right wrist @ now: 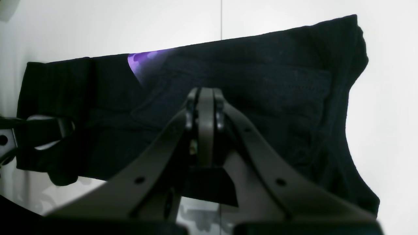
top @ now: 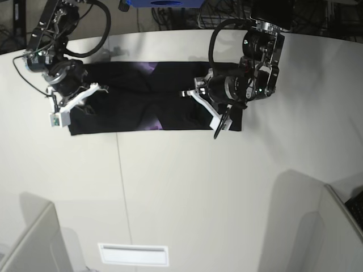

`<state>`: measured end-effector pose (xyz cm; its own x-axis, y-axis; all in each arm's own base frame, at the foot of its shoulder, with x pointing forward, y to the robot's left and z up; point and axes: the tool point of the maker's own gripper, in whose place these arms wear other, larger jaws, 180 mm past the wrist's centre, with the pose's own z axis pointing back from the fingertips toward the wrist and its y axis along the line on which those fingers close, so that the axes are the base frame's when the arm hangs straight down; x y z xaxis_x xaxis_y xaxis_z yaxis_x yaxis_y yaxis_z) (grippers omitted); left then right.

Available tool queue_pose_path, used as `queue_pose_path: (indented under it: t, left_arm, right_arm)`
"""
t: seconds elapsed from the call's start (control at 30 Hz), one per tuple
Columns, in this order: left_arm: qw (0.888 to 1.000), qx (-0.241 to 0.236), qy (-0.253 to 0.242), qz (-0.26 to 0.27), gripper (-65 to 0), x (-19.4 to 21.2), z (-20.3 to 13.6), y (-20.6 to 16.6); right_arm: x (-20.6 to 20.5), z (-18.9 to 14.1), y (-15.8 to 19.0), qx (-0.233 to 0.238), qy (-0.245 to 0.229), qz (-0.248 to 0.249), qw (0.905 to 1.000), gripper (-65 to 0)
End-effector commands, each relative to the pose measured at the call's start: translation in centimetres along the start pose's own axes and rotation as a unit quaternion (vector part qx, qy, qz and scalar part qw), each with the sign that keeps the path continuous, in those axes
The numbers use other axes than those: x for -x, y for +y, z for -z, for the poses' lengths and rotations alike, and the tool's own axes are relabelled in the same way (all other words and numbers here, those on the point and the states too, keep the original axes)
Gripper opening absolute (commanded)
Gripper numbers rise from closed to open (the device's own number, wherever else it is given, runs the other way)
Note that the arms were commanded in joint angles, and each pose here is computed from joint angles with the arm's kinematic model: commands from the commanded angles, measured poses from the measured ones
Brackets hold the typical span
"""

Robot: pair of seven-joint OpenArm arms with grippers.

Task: Fold the T-shirt properly
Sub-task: 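Lay the folded end onto the strip middle with the left gripper, then release the shirt and raise both grippers away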

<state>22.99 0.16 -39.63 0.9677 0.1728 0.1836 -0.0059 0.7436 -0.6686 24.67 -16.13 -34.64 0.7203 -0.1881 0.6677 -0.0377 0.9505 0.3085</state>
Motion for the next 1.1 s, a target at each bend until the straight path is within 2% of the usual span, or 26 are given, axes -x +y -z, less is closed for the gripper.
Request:
queue_pose_path:
  t: [0.0, 0.27, 0.33, 0.47, 0.6, 0.67, 0.7, 0.73, 0.77, 0.87, 0.97, 1.03, 1.07]
  left_arm:
    - [1.000, 0.016, -0.011, 0.009, -57.9, -0.9, -0.3, -1.1]
    - [0.999, 0.034, -0.014, 0.005, -30.8, -1.0, 0.2, -2.4]
    - [0.999, 0.039, -0.018, 0.007, -26.5, -1.3, 0.2, -2.9]
    - [0.999, 0.051, -0.013, 0.009, -24.4, -1.6, 1.0, -4.0]
    - [0.997, 0.063, -0.004, 0.050, -25.5, -1.6, 1.3, -6.2]
    - [0.997, 0.047, -0.024, 0.049, -26.0, -2.2, -0.3, -4.6]
    - [0.998, 0.035, -0.042, 0.041, -28.5, -2.6, -1.5, -3.4]
    - [0.998, 0.021, -0.060, 0.030, -32.6, -2.9, -2.8, -1.8]
    - [0.996, 0.001, -0.085, 0.013, -39.3, -3.4, -4.6, 0.2]
    - [0.987, -0.066, -0.144, -0.029, -65.0, -4.4, -9.7, 6.0]
    - [0.972, -0.137, -0.177, -0.067, -65.0, -4.0, -14.3, 11.6]
    - [0.963, -0.174, -0.191, -0.083, -65.0, -3.5, -17.0, 14.1]
    - [0.958, -0.190, -0.196, -0.087, -65.0, -3.2, -18.0, 15.0]
  right_arm:
    - [-1.1, -0.3, 0.2, -0.005, -0.020, -0.004, 0.9998, -65.0]
    - [-1.1, -0.3, 0.2, -0.005, -0.021, -0.004, 0.9998, -65.0]
    - [-1.1, -0.3, 0.2, -0.005, -0.021, -0.004, 0.9998, -65.0]
    - [-1.2, -0.3, 0.2, -0.005, -0.023, -0.004, 0.9997, -65.0]
    - [-1.5, -0.4, -0.2, 0.001, -0.028, -0.001, 0.9996, -65.0]
    - [-1.8, -1.2, -2.0, 0.024, -0.039, 0.018, 0.9988, -65.0]
    - [-2.0, -1.6, -2.9, 0.036, -0.045, 0.026, 0.9980, -65.0]
    - [-2.2, -2.0, -3.6, 0.046, -0.051, 0.033, 0.9971, -65.0]
    - [-2.2, -2.3, -4.4, 0.057, -0.054, 0.038, 0.9962, -65.0]
    - [-2.1, -3.1, -6.0, 0.078, -0.050, 0.050, 0.9944, -64.4]
    - [-1.5, -3.2, -7.3, 0.088, -0.016, 0.066, 0.9938, -32.7]
    - [-1.1, -2.7, -7.7, 0.077, 0.008, 0.050, 0.9958, -20.9]
    - [-0.6, -2.4, -8.2, 0.072, 0.021, 0.044, 0.9962, -19.8]
